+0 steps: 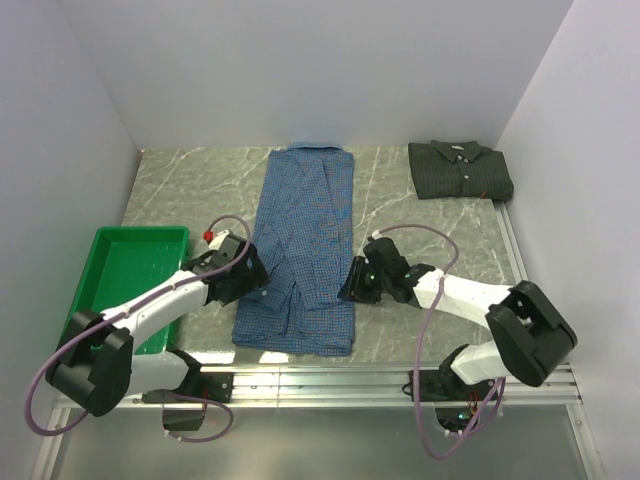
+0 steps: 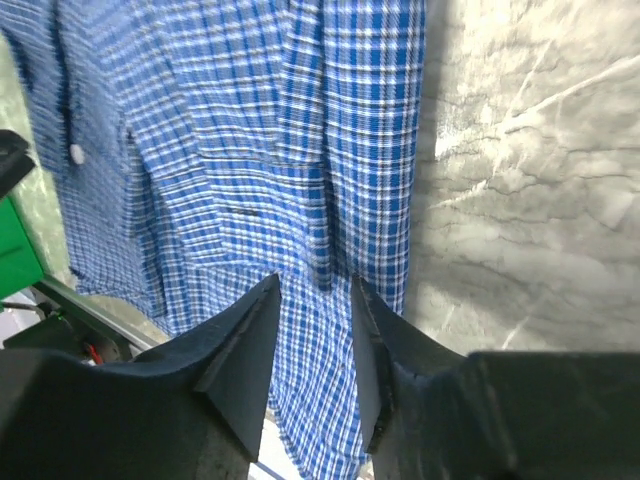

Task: Fold and stack the long sleeve shirts
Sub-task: Fold the shirt

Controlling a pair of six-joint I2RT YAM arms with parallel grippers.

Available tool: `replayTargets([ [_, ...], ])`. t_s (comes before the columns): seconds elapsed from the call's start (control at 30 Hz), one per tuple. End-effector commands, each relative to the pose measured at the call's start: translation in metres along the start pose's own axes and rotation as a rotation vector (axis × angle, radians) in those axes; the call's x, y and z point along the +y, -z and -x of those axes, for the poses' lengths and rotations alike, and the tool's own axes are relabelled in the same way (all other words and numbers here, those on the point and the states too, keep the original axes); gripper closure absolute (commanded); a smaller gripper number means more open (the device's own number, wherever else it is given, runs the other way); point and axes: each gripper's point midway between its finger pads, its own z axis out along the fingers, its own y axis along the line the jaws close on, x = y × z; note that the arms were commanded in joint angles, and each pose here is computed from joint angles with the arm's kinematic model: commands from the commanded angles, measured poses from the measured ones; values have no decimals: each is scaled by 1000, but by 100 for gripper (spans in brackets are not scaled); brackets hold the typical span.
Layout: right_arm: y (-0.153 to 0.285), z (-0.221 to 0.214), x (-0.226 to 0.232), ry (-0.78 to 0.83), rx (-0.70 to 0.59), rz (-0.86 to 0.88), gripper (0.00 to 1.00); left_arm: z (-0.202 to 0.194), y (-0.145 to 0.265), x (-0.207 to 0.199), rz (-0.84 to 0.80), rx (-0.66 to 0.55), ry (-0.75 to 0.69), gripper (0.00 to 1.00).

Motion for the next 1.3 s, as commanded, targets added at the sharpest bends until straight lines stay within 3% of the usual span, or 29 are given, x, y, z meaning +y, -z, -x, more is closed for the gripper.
replayTargets([
  [0.0, 18, 25, 15, 43, -92, 10, 57, -6, 3, 4, 4, 15, 19, 10],
  [0.17, 20, 27, 12, 50, -104, -4, 58, -17, -1, 12, 26, 49, 25, 13],
  [0.57, -23, 23, -3, 27, -48, -42, 63, -40, -18, 2, -34, 136, 67, 29],
  [0.8, -19, 53, -39, 37, -89, -169, 65, -56, -12, -18, -102, 194, 91, 25],
  [1.0, 9, 71, -23, 57, -140, -127, 65, -43, 18, -14, -90, 138, 89, 16],
  [1.07, 25, 72, -17, 55, -171, -102, 62, -40, 26, -6, -69, 117, 89, 14],
  [1.1, 30, 68, -21, 46, -166, -112, 51, -42, 33, 0, -60, 121, 91, 13],
  [1.13, 33, 61, -25, 41, -158, -117, 47, -45, 36, 5, -53, 132, 90, 12],
  [1.27, 51, 40, -35, 19, -141, -120, 35, -63, 46, 14, -55, 210, 81, 13],
])
